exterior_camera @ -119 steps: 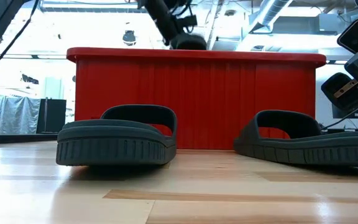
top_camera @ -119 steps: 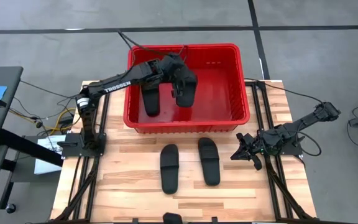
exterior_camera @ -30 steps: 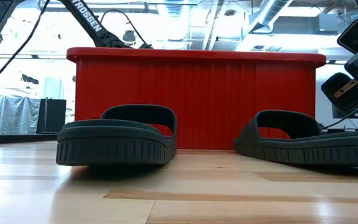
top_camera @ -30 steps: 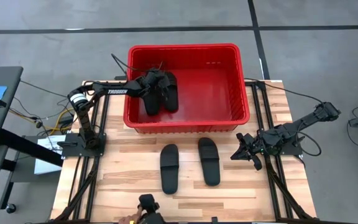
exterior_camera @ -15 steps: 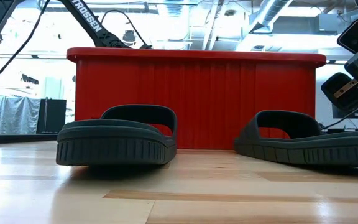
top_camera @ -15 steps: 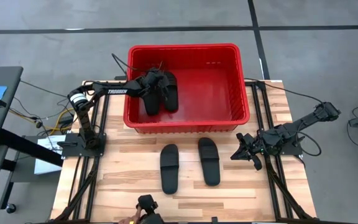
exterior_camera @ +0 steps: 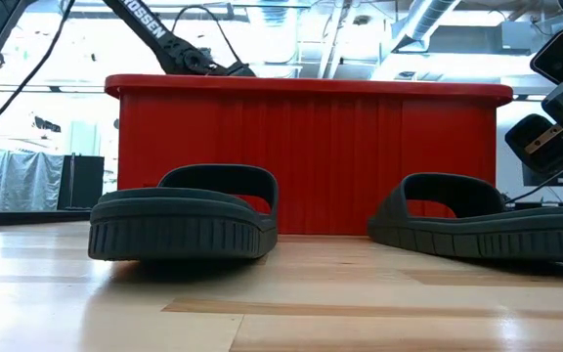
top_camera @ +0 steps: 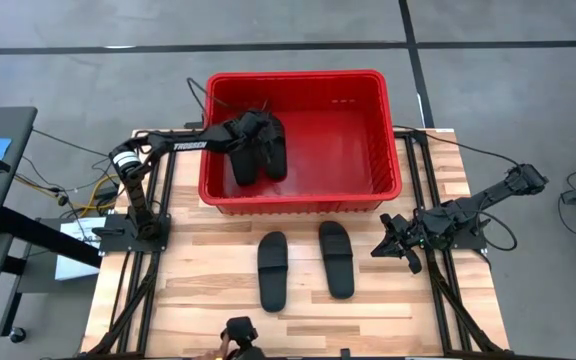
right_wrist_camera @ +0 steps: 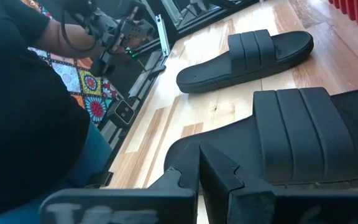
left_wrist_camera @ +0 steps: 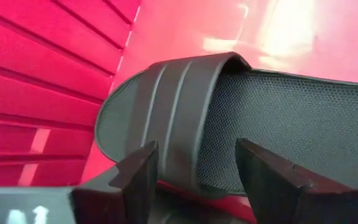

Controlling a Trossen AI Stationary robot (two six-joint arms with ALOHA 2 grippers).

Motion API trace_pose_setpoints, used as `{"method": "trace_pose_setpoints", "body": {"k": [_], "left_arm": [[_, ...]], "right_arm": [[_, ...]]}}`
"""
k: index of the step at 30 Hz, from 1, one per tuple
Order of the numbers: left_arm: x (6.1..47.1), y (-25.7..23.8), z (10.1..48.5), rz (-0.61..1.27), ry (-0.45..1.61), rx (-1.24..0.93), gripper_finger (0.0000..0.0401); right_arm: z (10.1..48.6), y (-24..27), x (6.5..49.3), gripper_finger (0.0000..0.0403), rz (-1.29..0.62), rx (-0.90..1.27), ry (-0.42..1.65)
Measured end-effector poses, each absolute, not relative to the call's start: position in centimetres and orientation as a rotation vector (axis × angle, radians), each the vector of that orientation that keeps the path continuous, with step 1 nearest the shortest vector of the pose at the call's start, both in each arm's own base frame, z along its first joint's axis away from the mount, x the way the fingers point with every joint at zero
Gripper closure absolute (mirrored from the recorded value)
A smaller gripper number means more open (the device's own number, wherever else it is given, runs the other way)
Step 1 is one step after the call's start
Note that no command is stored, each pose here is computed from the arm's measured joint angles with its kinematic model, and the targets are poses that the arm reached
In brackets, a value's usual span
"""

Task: Pick and place slides into bin
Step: Put the black slipper into the red bin

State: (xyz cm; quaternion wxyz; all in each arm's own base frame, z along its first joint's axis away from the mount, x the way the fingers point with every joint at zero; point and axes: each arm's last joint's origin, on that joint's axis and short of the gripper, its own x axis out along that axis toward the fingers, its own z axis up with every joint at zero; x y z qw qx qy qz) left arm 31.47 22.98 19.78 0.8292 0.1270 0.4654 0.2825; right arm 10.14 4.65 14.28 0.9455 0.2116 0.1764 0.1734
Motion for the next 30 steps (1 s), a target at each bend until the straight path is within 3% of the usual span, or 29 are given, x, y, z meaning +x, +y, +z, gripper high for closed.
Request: {"method": "trace_pose_setpoints", "body": {"k": [7, 14, 19, 24, 30], "left_arm": [[31.7, 23.2, 22.6, 0.556, 1.088, 0.255, 0.0196], [31.7, 23.0, 28.5, 0.486, 1.151, 0.186, 0.0196], [31.0, 21.6, 34.8, 0.364, 0.922, 0.043, 0.0196], [27.7, 18.7, 40.8, 0.292, 0.647, 0.006, 0.0196], [22.9, 14.4, 44.7, 0.301, 0.4, 0.03, 0.0196]], "right_arm": [[14.3, 4.7, 10.1, 0.0403, 0.353, 0.431, 0.359], [14.3, 4.7, 10.1, 0.0403, 0.353, 0.431, 0.36], [14.3, 4.7, 10.1, 0.0403, 0.353, 0.431, 0.359], [14.3, 4.7, 10.1, 0.0403, 0.353, 0.431, 0.359], [14.3, 4.7, 10.1, 0.0403, 0.353, 0.431, 0.359]]}}
